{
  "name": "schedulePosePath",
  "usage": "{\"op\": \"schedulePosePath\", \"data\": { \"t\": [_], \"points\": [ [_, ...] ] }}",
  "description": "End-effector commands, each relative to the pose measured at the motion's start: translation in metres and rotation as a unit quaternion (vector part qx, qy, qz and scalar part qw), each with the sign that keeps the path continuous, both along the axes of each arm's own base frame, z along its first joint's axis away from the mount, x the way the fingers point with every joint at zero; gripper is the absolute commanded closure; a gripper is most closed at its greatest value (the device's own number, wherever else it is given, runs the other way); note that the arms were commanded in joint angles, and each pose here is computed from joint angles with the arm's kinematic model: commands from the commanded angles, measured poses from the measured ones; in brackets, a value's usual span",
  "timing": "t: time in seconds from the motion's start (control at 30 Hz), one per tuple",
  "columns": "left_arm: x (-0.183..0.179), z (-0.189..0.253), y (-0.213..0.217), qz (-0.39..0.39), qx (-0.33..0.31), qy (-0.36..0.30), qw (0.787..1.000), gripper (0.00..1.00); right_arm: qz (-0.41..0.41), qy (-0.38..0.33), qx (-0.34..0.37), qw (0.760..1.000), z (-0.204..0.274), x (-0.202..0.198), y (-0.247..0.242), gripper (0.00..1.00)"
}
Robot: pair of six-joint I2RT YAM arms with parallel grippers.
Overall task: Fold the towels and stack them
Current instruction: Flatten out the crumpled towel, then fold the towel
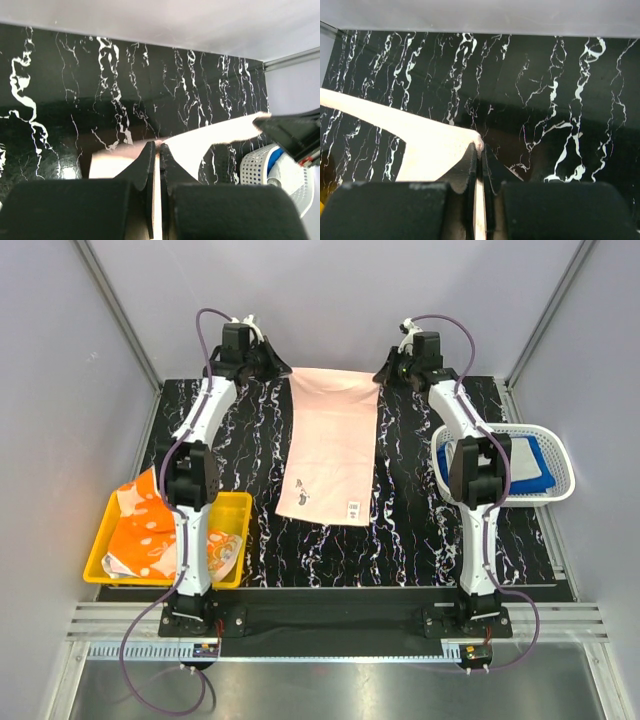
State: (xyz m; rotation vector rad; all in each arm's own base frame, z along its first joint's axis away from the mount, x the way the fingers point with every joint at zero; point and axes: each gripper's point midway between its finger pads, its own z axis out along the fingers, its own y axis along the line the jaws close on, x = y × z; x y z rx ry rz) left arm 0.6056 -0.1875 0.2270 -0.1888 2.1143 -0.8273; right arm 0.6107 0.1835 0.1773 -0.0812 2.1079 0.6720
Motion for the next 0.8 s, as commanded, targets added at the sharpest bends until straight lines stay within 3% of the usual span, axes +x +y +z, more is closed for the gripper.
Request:
{"op": "schedulePosePath", "data": {
  "t": [0.0, 0.17, 0.23, 0.27, 0.33, 0.4, 0.77],
  "points": [
    [0.009, 0.055, 0.004, -0.005, -0.029, -0.091, 0.995, 1.0, -0.003, -0.058, 0.017, 0.998, 0.043, 0.018, -0.005, 1.0],
    [-0.007, -0.007, 0.007, 0.0, -0.028, -0.034, 0.999, 1.0, 0.001, -0.031, 0.028, 0.999, 0.016, -0.001, -0.002, 1.0],
    [-0.017, -0.008, 0.009, 0.004, -0.026, -0.031, 0.999, 1.0, 0.002, -0.036, 0.043, 0.998, 0.028, -0.011, -0.002, 1.0],
    [-0.025, -0.024, 0.011, 0.008, -0.023, -0.01, 1.0, 1.0, 0.002, -0.014, 0.044, 0.999, 0.009, -0.023, -0.002, 1.0],
    [-0.038, -0.023, 0.013, 0.01, -0.021, -0.006, 1.0, 1.0, 0.005, -0.022, 0.06, 0.998, 0.021, -0.036, 0.001, 1.0],
    [-0.055, -0.045, 0.015, 0.015, -0.014, 0.019, 1.0, 1.0, 0.008, 0.006, 0.065, 0.998, 0.0, -0.057, 0.006, 1.0],
    [-0.133, -0.067, 0.021, 0.034, 0.037, 0.061, 0.997, 1.0, 0.026, 0.056, 0.043, 0.997, -0.042, -0.153, 0.034, 1.0]
  ]
}}
